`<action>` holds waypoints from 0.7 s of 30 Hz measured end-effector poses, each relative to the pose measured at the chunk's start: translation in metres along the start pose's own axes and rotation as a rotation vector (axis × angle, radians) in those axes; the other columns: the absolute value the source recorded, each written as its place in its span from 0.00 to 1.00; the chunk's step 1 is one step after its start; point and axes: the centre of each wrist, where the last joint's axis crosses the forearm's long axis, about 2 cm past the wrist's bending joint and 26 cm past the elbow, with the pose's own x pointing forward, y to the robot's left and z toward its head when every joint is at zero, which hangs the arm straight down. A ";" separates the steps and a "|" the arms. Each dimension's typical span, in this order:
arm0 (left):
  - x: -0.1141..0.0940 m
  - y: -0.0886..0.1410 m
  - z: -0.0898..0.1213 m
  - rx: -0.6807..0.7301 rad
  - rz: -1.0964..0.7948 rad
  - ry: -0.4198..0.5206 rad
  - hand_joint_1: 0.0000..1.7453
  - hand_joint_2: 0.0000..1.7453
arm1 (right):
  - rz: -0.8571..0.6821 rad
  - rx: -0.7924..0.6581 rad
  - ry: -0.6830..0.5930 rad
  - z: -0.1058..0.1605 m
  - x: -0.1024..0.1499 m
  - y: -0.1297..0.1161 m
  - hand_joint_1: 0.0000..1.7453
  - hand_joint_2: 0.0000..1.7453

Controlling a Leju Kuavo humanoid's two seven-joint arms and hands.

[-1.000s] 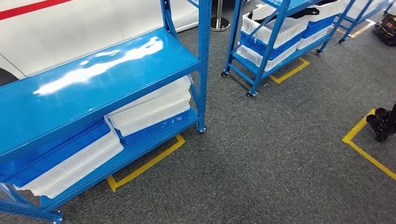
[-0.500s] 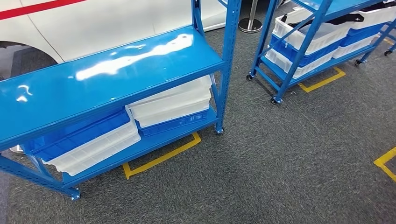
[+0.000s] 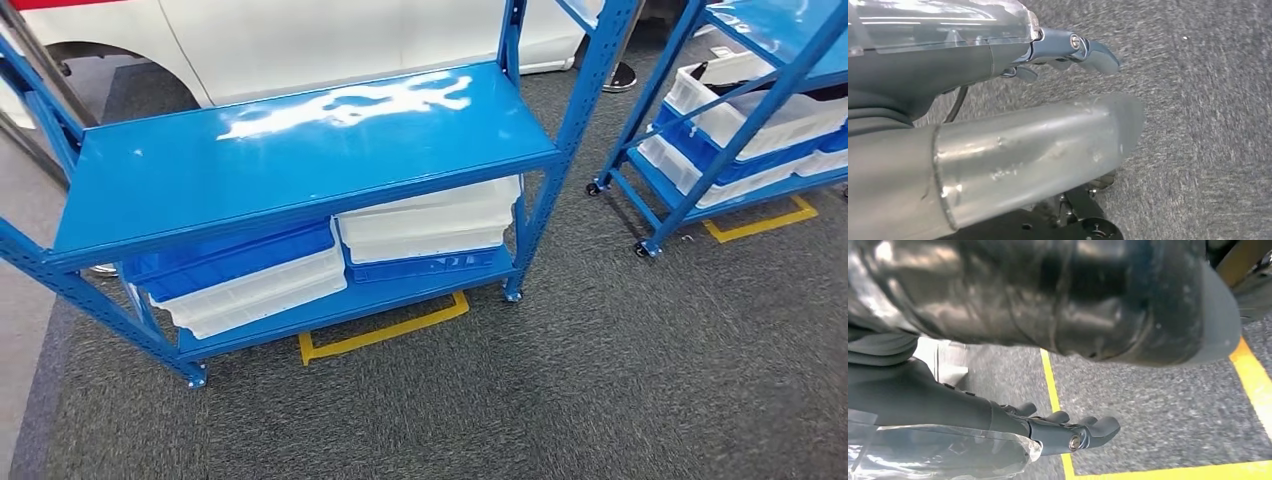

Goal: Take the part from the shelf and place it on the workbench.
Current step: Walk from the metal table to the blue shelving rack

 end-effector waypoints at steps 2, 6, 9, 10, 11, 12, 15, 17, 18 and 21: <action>0.001 0.000 0.000 -0.001 0.000 -0.001 0.00 0.00 | 0.000 0.000 0.002 0.000 -0.001 0.000 0.00 0.00; -0.001 0.000 0.000 0.001 -0.001 0.002 0.00 0.00 | -0.001 0.000 -0.004 0.000 0.002 0.000 0.00 0.00; 0.000 0.001 0.000 0.002 -0.001 -0.001 0.00 0.00 | 0.000 -0.001 -0.001 0.000 0.000 -0.001 0.00 0.00; 0.001 0.001 -0.001 0.002 0.000 -0.002 0.00 0.00 | 0.000 -0.001 0.001 0.000 0.000 -0.001 0.00 0.00; 0.001 0.000 -0.001 0.001 0.000 -0.003 0.00 0.00 | 0.000 -0.001 0.002 0.000 -0.001 -0.001 0.00 0.00; 0.001 0.000 0.000 0.001 0.000 -0.002 0.00 0.00 | 0.000 -0.001 0.002 0.000 -0.001 -0.001 0.00 0.00; -0.001 0.001 0.000 0.001 -0.001 0.002 0.00 0.00 | 0.000 -0.001 0.001 0.000 0.000 -0.001 0.00 0.00; 0.000 0.000 0.000 0.001 0.000 -0.001 0.00 0.00 | 0.000 0.001 0.000 0.000 0.000 -0.001 0.00 0.00; 0.001 0.000 -0.001 0.001 0.000 -0.003 0.00 0.00 | 0.000 0.002 0.000 0.000 0.000 0.000 0.00 0.00; 0.000 0.000 0.000 -0.001 0.000 -0.004 0.00 0.00 | -0.001 0.006 -0.008 0.000 0.003 0.000 0.00 0.00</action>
